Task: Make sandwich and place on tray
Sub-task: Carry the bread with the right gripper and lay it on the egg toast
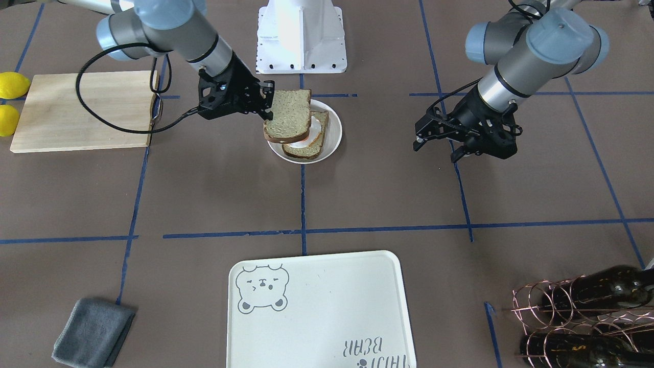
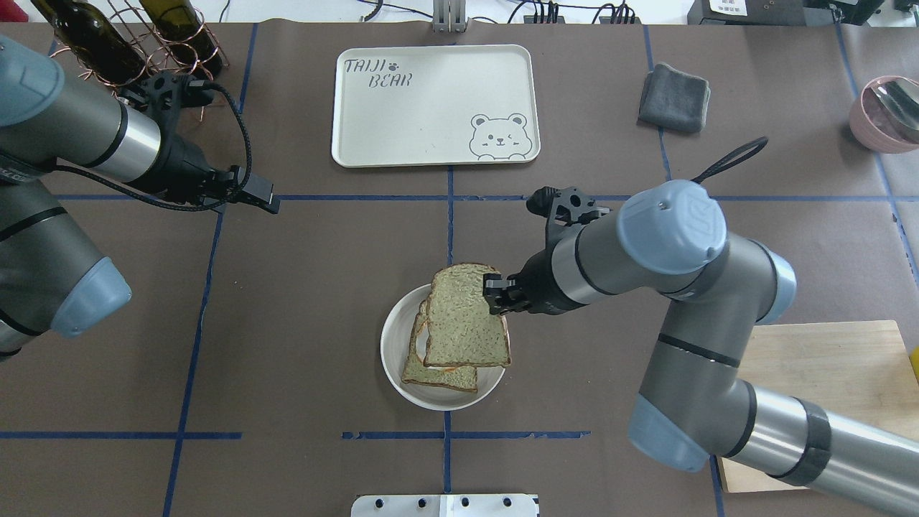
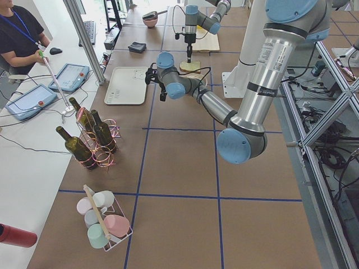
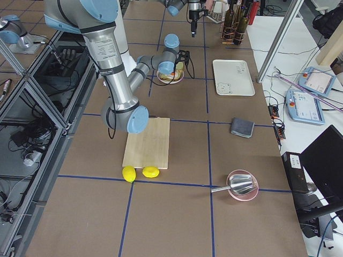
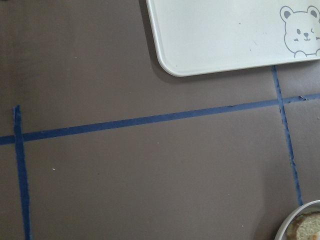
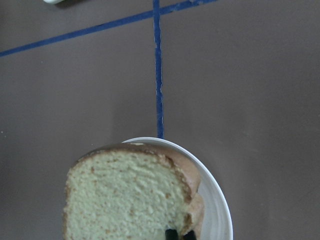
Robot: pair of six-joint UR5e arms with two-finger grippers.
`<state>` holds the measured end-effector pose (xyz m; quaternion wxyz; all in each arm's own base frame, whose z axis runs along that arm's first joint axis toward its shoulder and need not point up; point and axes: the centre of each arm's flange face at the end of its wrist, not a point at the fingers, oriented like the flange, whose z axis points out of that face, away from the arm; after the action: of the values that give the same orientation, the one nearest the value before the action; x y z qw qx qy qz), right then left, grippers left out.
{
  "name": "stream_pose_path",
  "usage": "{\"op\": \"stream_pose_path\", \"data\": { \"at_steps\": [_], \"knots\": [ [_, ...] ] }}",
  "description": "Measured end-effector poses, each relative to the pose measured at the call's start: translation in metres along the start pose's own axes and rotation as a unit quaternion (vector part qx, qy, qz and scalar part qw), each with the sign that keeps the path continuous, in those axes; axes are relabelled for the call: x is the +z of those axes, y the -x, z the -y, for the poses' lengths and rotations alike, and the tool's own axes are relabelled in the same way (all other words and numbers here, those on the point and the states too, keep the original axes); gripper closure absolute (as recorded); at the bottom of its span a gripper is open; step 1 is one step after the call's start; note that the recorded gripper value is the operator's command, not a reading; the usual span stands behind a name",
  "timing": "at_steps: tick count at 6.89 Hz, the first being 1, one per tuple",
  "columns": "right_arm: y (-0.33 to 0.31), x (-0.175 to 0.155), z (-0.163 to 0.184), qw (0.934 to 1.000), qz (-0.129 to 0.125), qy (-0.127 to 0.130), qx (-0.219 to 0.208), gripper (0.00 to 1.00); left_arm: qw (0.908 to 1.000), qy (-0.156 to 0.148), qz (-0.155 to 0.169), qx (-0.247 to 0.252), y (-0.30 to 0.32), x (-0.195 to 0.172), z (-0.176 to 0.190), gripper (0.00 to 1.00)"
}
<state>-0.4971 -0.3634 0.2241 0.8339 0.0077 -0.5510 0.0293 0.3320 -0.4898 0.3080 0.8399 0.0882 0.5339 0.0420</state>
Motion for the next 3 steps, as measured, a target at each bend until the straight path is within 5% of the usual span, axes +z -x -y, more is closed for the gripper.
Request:
{"op": "stream_pose_path", "data": {
  "at_steps": [2,3],
  "knots": [
    [0.013,0.042,-0.006,0.9996,-0.028,-0.002,0.000,1.00,1.0000,0.002,-0.002,-0.004,-0.004,0.003,-0.002,0.00],
    [0.011,0.051,-0.009,0.9994,-0.036,-0.001,0.000,0.37,1.0000,0.002,-0.004,-0.006,-0.006,0.004,-0.003,0.00]
  ]
}}
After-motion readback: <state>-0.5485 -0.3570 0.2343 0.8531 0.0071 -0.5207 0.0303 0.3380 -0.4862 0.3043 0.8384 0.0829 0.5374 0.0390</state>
